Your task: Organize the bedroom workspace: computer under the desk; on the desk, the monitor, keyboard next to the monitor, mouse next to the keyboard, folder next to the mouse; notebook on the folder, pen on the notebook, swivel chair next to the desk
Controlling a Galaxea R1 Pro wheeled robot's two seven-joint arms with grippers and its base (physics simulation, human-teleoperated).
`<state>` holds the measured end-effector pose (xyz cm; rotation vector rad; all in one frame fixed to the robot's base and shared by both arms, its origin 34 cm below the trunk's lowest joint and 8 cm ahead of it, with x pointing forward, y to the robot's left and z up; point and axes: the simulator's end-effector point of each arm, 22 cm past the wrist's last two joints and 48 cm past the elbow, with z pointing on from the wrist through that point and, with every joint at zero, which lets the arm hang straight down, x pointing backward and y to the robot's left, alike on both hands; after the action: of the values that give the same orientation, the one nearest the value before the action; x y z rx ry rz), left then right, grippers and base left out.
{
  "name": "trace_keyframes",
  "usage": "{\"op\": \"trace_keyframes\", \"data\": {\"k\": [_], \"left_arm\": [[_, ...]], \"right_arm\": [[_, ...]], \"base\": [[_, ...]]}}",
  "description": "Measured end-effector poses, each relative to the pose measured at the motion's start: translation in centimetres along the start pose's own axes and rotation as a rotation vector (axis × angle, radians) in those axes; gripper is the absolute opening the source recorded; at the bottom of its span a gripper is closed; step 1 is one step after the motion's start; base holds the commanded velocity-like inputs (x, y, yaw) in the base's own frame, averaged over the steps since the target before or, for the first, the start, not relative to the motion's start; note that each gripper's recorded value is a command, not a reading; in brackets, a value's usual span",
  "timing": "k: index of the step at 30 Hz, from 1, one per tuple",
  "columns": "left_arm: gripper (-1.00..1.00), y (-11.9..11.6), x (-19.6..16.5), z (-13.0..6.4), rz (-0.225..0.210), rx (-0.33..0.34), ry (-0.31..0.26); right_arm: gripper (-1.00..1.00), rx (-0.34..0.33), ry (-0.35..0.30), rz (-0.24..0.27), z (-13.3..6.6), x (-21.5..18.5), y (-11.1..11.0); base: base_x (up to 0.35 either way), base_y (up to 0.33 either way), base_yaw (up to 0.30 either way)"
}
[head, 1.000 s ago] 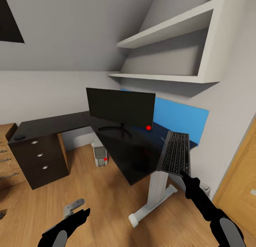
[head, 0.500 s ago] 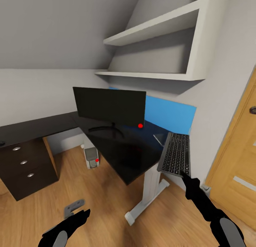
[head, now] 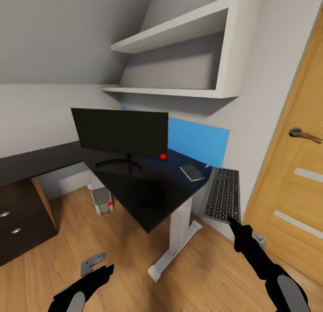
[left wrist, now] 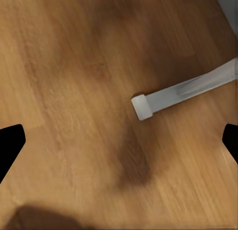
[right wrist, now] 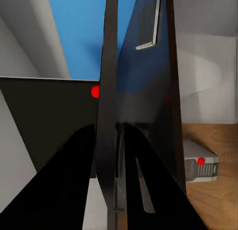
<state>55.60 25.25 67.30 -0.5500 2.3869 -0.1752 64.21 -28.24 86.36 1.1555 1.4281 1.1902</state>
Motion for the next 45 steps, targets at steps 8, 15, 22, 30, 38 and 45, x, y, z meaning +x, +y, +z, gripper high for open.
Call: {"op": "trace_keyframes", "data": {"k": [8,15,22,30,38,45], "left_arm": [[1.0,0.2,0.3,0.2,0.0,-0.004,0.008],[1.0,0.3,0.6,0.4,0.0,-0.008,0.015],[1.0,0.4,0.9,0.6,0.0,-0.011,0.022],[1.0,0.4,1.1,0.8,0.0,-0.013,0.029],[1.0,0.5,1.4,0.8,0.0,-0.015,0.035],[1.0,0.7,1.4,0.9,0.0,-0.017,0.034]], "right_arm": [[-1.0,0.009,-0.001,0.003,0.1,0.0,-0.5],[-1.0,0.017,0.0,0.005,0.2,0.0,-0.9],[-1.0,0.025,-0.001,0.006,0.3,0.0,-1.3],[-1.0,0.027,0.0,0.006,0.3,0.0,-1.5],[-1.0,0.013,0.0,0.008,0.4,0.0,-1.2],[-1.0,-0.014,-0.002,0.007,0.3,-0.2,-0.6]], "base": [[0.0,0.046,-0.207],[0.0,0.28,-0.207],[0.019,0.303,-0.207],[0.014,0.07,-0.093],[0.001,0.006,-0.008],[0.0,0.0,0.0]]}}
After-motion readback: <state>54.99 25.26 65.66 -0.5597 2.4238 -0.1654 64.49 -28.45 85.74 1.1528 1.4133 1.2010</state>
